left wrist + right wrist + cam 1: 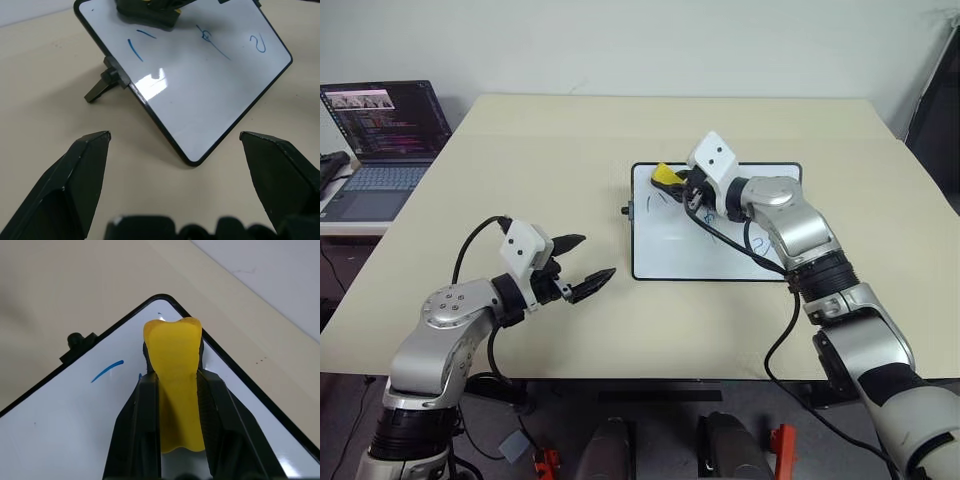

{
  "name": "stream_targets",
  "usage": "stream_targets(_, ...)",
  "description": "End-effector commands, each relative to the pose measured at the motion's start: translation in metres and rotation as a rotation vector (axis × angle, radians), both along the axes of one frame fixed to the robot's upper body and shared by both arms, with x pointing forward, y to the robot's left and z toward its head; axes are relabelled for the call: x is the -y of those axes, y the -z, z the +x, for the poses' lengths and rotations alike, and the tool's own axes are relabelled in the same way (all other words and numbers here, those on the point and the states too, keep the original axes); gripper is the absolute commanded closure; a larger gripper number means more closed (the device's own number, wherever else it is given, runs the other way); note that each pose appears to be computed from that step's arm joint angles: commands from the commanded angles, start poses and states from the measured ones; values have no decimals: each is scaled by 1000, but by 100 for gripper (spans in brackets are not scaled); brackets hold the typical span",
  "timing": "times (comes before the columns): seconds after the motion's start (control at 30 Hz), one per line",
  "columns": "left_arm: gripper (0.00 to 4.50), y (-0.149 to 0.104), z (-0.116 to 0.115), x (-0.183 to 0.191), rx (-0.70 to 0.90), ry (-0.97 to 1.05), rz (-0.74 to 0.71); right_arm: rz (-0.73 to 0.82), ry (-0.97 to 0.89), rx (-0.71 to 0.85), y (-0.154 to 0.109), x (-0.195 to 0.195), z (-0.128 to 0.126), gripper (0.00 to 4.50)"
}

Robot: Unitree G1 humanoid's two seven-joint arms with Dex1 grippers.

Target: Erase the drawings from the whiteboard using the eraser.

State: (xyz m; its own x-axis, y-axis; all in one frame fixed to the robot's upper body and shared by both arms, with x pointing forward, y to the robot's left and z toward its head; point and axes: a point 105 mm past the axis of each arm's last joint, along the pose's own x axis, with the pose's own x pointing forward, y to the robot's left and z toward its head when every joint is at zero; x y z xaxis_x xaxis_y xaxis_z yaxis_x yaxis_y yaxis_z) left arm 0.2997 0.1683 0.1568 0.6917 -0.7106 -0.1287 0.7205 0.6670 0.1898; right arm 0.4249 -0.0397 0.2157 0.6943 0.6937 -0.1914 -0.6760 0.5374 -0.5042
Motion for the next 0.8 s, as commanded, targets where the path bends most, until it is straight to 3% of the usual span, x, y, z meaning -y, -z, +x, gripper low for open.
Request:
stream_targets(0.03, 0, -10, -2, 1, 35, 5, 2, -104, 11, 92, -8, -13, 0, 373)
stream_targets(0.27, 0, -11, -1, 1, 34, 9, 2, -220, 25, 19, 36, -20, -2, 373)
stream_targets(0.67, 0, -11, 3, 3, 36, 24, 5, -350, -35, -139, 83, -16, -19, 373)
stream_targets(0.8, 0, -11, 3, 6, 35, 42, 3, -354, -33, -148, 85, -12, -19, 373)
